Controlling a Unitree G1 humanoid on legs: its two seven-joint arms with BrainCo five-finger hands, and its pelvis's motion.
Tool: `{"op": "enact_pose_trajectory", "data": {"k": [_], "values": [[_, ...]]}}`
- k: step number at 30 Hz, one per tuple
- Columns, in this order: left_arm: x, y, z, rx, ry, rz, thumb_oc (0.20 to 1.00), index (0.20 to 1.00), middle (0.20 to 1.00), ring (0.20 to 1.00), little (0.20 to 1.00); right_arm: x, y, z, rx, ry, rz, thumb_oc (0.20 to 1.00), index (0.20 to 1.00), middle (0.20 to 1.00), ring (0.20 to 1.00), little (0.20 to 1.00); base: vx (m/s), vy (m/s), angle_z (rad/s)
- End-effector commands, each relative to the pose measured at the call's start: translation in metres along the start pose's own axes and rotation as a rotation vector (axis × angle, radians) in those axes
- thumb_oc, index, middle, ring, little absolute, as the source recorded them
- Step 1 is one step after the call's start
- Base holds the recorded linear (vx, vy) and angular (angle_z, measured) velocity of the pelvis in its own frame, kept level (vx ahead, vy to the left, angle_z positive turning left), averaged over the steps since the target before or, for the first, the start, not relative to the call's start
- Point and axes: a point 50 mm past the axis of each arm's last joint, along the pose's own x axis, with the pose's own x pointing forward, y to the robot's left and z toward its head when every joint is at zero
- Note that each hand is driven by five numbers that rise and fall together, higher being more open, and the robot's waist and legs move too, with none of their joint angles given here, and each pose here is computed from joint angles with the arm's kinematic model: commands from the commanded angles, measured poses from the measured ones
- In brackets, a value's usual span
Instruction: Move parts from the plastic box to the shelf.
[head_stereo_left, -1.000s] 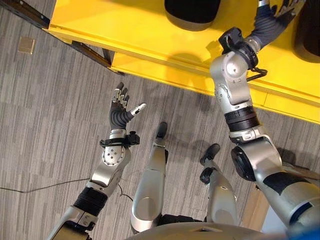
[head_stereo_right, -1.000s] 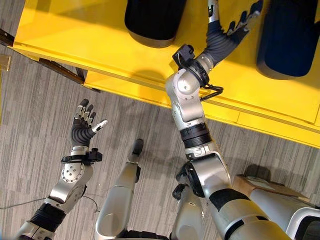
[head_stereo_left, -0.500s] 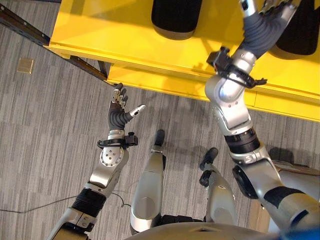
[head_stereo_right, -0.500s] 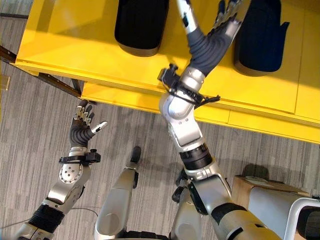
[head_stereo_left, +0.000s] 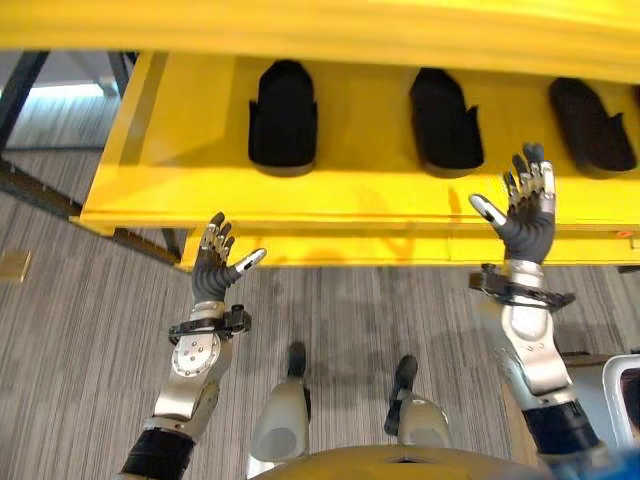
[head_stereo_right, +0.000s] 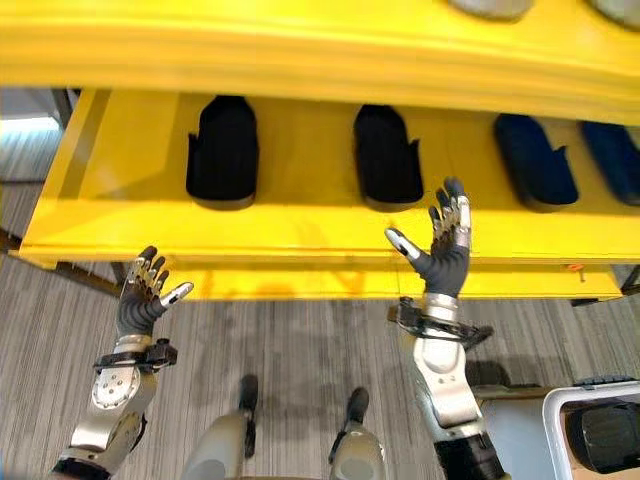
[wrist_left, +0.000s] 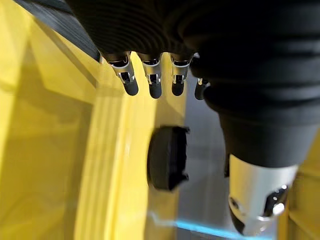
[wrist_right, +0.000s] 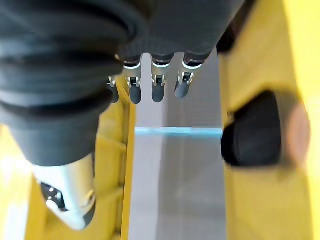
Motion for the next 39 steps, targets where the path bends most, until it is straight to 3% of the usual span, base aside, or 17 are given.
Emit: {"op": "enact_pose_trajectory", "data": {"k": [1,5,11,23,39], "values": [[0.003,0.002,0.018,0.048,-0.116,-0.038,1.0,1.0,1.0,1.0,1.0,0.012,0.011,0.018,0.013,-0.108,0.106,1.0,1.0,1.0,1.0,1.0,0.04,0.087,-0.26],[0.006,-0.002,0.024,0.07,-0.152,-0.066,1.0,1.0,1.0,1.0,1.0,-0.002,0.0,-0.002,-0.031,0.008,0.116,1.0,1.0,1.0,1.0,1.0,0.01,0.137,-0.27],[0.019,-0.009,0.033,0.087,-0.204,-0.086,1.0,1.0,1.0,1.0,1.0,-0.023,0.011,-0.025,0.094,0.178,0.172,1.0,1.0,1.0,1.0,1.0,-0.07,0.156,-0.39],[0.019,-0.003,0.031,0.04,-0.174,-0.056,1.0,1.0,1.0,1.0,1.0,-0.011,0.03,-0.022,0.112,0.154,0.254,1.0,1.0,1.0,1.0,1.0,-0.05,-0.017,-0.81],[0.015,-0.018,0.019,0.005,-0.139,-0.087,1.0,1.0,1.0,1.0,1.0,-0.02,-0.028,-0.016,-0.014,0.123,0.053,1.0,1.0,1.0,1.0,1.0,0.06,-0.27,-0.24]]}}
